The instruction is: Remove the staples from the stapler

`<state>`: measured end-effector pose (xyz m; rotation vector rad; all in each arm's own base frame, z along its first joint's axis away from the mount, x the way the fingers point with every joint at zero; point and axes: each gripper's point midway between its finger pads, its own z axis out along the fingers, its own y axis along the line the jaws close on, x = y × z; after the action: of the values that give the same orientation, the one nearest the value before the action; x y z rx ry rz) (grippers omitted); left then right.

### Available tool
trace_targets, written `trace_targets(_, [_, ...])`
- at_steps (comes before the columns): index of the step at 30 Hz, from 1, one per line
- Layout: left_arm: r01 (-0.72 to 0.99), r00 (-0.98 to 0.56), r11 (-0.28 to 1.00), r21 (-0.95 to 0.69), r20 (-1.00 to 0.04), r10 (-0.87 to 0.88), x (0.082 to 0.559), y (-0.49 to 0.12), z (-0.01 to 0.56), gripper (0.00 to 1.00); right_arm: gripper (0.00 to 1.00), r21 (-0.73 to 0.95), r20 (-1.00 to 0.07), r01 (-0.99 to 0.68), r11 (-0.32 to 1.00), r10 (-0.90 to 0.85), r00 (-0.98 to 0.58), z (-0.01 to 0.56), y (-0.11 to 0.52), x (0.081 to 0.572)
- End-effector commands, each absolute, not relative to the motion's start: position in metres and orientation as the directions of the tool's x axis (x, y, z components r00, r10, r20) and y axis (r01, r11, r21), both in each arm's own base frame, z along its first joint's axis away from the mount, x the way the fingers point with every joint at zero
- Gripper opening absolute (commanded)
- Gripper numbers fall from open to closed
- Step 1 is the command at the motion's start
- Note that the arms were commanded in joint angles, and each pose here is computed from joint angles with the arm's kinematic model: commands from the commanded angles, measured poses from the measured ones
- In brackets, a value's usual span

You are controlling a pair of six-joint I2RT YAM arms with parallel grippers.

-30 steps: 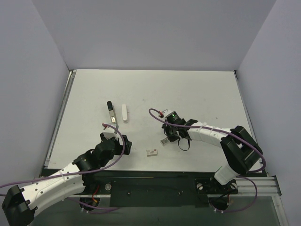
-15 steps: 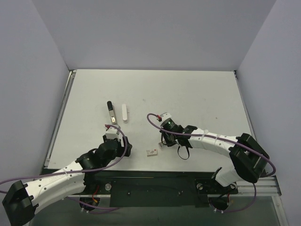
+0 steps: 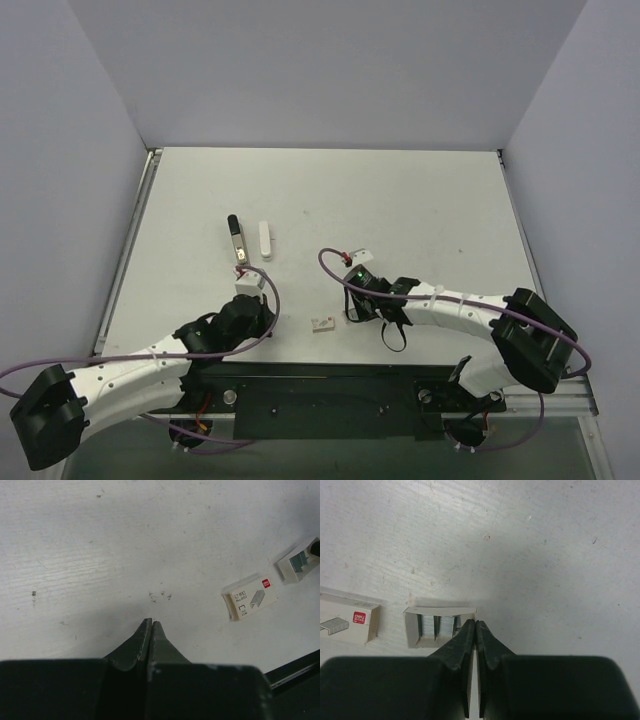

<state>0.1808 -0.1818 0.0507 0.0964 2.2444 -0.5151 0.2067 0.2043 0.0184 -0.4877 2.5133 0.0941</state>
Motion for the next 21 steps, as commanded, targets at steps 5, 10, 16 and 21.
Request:
trace_targets(5, [0.298, -0.680, 0.851, -0.432, -0.722, -0.128, 0.183, -0.218, 0.059, 0.00, 0.00, -0.021, -0.594, -0.289, 0.957, -0.244, -0.766, 0.029, 0.199, 0.200])
trace_targets(10, [0.322, -0.690, 0.824, -0.466, -0.711, -0.132, 0.183, -0.232, 0.062, 0.00, 0.00, -0.020, -0.597, -0.271, 0.962, -0.229, -0.769, 0.028, 0.199, 0.196])
trace_targets(16, [0.340, -0.727, 0.797, -0.498, -0.677, -0.113, 0.178, -0.247, 0.054, 0.00, 0.00, -0.022, -0.601, -0.217, 0.976, -0.186, -0.777, 0.027, 0.200, 0.195])
trace_targets(21, [0.347, -0.740, 0.779, -0.523, -0.663, -0.115, 0.176, -0.256, 0.051, 0.00, 0.00, -0.030, -0.587, -0.201, 0.979, -0.180, -0.790, 0.024, 0.201, 0.190])
